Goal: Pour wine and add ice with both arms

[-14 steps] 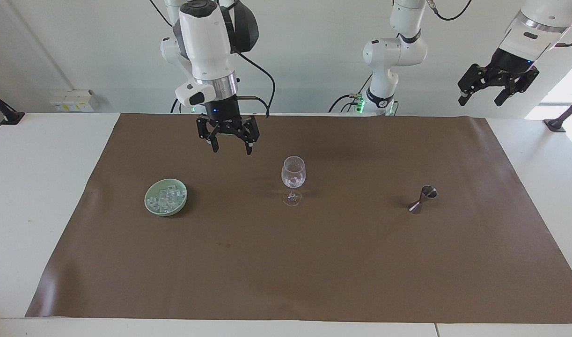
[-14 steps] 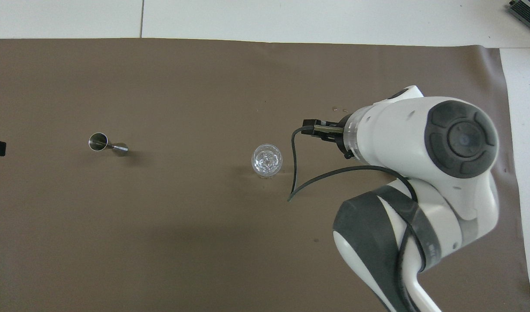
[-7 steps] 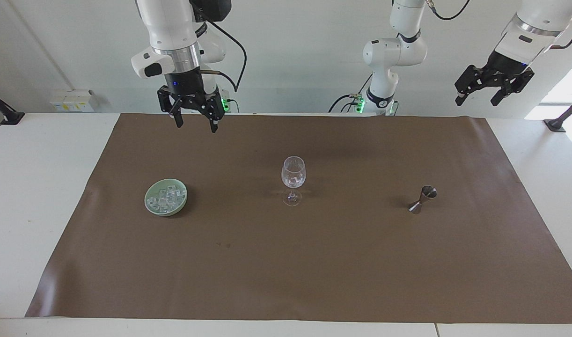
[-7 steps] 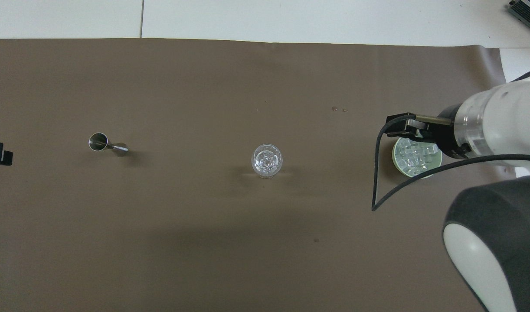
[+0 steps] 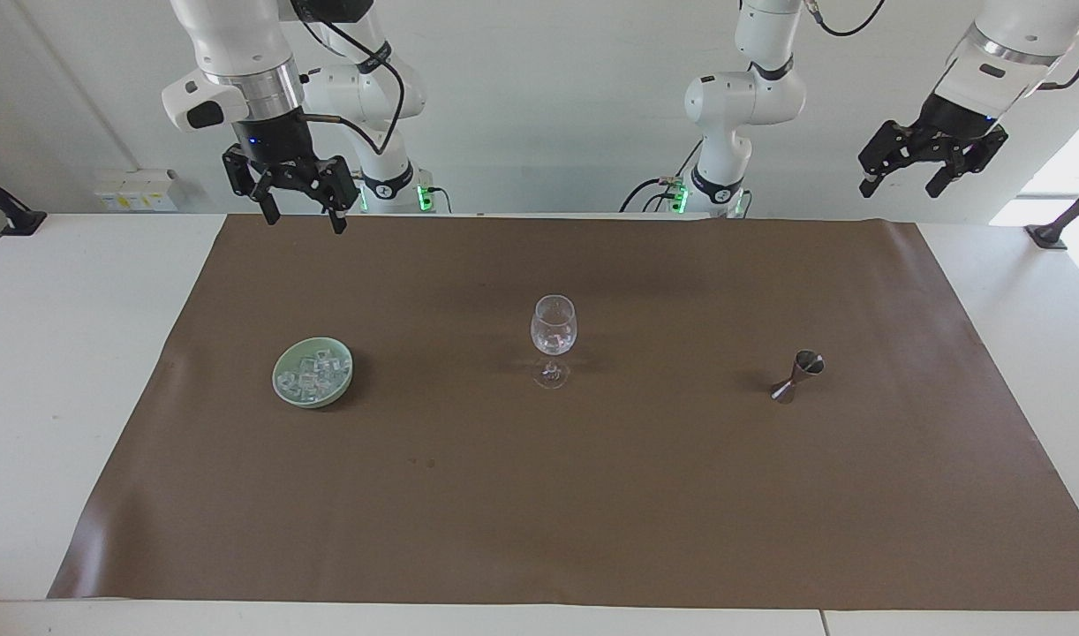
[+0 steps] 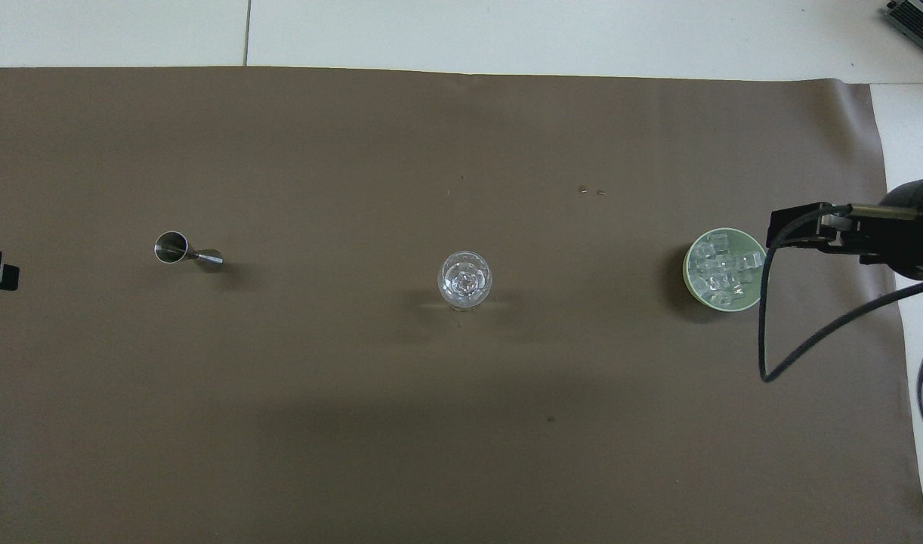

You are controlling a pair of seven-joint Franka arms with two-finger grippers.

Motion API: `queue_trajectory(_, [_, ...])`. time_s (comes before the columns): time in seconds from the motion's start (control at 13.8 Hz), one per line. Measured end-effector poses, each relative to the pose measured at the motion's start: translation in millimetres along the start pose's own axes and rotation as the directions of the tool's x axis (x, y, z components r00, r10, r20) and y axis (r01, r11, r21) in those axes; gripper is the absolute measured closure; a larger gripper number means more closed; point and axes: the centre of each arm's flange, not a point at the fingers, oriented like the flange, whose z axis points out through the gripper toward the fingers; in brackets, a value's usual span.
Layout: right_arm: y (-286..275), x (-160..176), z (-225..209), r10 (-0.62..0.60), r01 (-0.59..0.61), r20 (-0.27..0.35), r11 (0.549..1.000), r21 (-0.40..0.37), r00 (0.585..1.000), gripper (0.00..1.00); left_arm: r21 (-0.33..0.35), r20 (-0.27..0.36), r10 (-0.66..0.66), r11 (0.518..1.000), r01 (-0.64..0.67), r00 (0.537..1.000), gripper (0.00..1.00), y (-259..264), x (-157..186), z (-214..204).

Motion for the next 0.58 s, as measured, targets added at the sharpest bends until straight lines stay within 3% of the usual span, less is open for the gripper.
queue_trajectory(0.22, [23, 4, -1, 0.002, -0.002, 0.007, 1.000, -0.002, 1.000, 0.00, 0.000, 0.000, -0.002, 1.000, 0.002, 1.000, 0.00, -1, 0, 0])
queue_trajectory(0.58, [43, -2, 7, 0.035, -0.034, 0.083, 0.999, -0.016, 0.996, 0.00, 0.000, 0.000, -0.004, 1.000, 0.004, 1.000, 0.00, -2, 0, 0])
